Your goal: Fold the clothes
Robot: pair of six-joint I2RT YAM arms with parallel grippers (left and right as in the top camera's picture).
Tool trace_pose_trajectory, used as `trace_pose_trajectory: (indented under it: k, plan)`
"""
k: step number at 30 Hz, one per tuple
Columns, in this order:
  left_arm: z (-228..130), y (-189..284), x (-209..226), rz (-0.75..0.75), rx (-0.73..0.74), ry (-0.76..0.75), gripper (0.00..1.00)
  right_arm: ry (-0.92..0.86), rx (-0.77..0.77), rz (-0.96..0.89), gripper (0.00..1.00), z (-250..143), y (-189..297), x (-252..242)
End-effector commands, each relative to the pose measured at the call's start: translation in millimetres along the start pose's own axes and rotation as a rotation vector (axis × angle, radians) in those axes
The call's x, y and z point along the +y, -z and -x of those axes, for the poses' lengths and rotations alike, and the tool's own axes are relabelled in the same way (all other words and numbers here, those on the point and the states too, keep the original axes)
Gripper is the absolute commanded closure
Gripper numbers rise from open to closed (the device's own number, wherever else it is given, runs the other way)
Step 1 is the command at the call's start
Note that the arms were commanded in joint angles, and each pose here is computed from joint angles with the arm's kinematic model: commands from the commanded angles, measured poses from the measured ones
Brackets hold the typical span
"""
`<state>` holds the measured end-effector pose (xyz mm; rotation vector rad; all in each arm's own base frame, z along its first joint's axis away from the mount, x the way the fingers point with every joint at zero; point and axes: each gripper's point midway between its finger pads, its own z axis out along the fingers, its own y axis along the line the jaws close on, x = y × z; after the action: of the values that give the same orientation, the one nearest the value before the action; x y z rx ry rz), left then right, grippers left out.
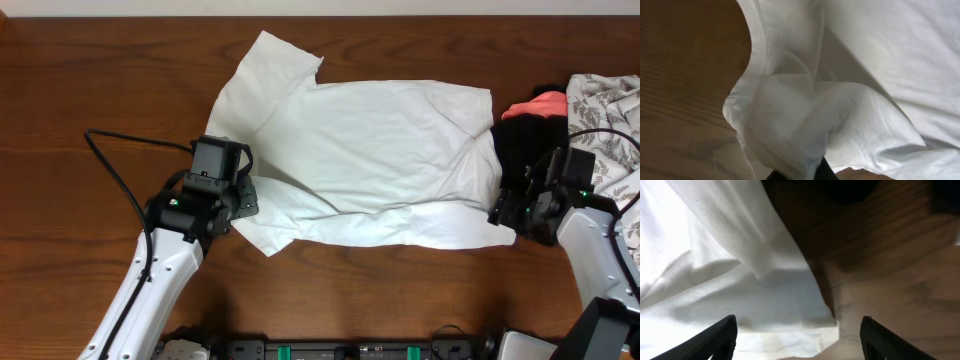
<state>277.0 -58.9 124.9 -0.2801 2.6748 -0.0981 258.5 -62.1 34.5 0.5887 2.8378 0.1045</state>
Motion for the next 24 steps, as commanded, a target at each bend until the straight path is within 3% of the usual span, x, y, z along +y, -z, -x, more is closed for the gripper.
trace_pose_trajectory:
  k: [1,17,19,22,24]
  plan:
    - [8.7,6.2,1.8,0.014,-0.033,0.001,0.95,0.021,0.015,0.037,0.25,-5.4,-4.6,4.6]
    - [8.8,6.2,1.7,0.014,-0.033,0.001,0.94,0.011,0.09,0.029,0.29,-15.7,-25.8,1.4]
    - [8.7,6.2,1.8,0.014,-0.033,0.001,0.94,0.012,0.086,0.029,0.42,-14.3,-26.5,1.4]
    - [8.7,6.2,1.8,0.014,-0.033,0.001,0.94,0.013,0.073,0.03,0.73,-11.3,-26.6,1.7]
    - [8.7,6.2,1.7,0.014,-0.033,0.001,0.94,0.014,0.069,0.031,0.84,-10.2,-26.6,1.8]
